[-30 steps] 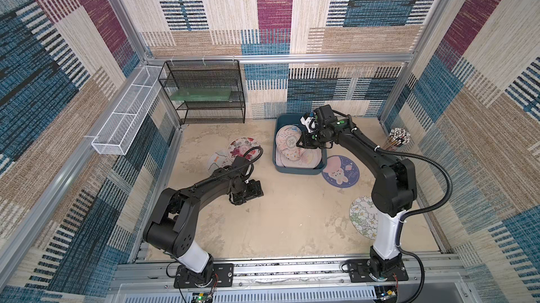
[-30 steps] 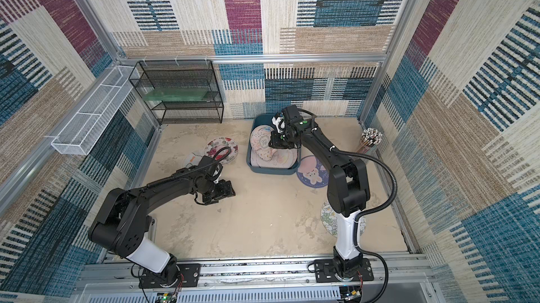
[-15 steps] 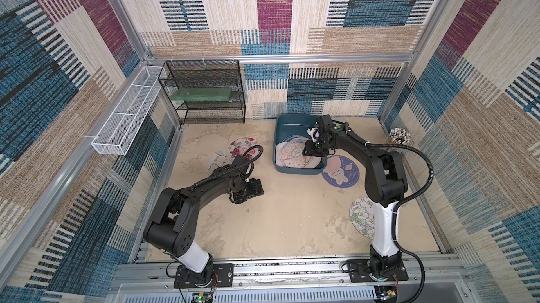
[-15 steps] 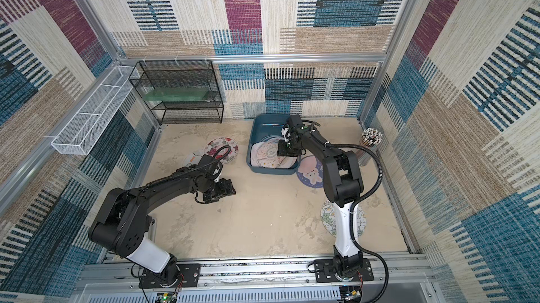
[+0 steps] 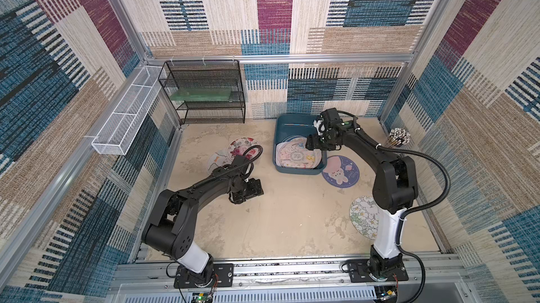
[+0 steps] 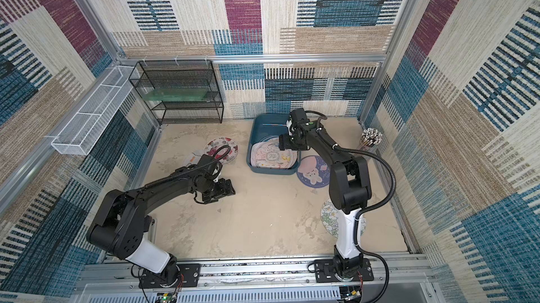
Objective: Put the coasters into the storage box
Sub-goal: Place the coaster in the storage box, then move the coaster to the center of the board, then pick up the coaster from the center of the board, then place the coaster in the storage box.
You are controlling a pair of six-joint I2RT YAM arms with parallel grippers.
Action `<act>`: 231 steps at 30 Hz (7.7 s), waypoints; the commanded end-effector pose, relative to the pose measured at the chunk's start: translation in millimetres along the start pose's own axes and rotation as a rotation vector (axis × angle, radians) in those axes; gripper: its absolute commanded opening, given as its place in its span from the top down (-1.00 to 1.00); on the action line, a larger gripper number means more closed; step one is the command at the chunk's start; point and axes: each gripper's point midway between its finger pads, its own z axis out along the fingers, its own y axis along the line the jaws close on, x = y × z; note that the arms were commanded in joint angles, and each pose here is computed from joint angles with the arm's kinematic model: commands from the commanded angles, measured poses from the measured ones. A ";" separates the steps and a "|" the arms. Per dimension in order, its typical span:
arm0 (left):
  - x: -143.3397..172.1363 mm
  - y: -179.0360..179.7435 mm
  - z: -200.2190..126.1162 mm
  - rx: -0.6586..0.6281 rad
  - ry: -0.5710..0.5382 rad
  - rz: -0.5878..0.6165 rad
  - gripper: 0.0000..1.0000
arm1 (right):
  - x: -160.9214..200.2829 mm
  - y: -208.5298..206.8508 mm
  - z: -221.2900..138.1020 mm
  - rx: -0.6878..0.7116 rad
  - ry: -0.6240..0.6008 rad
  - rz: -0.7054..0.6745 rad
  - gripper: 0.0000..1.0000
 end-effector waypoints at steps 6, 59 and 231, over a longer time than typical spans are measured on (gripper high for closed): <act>-1.1 -12.5 -5.3 0.018 -0.007 0.037 -0.71 | 29.0 -24.7 -45.0 -0.030 -0.012 0.105 -0.60; 7.9 -58.0 8.3 0.100 0.084 0.198 -0.73 | 300.8 -251.8 -84.1 0.416 0.084 1.195 -0.91; -136.0 -194.7 -16.3 0.009 -0.207 0.475 -0.51 | 209.3 -14.1 -31.6 -0.221 0.259 0.362 -0.86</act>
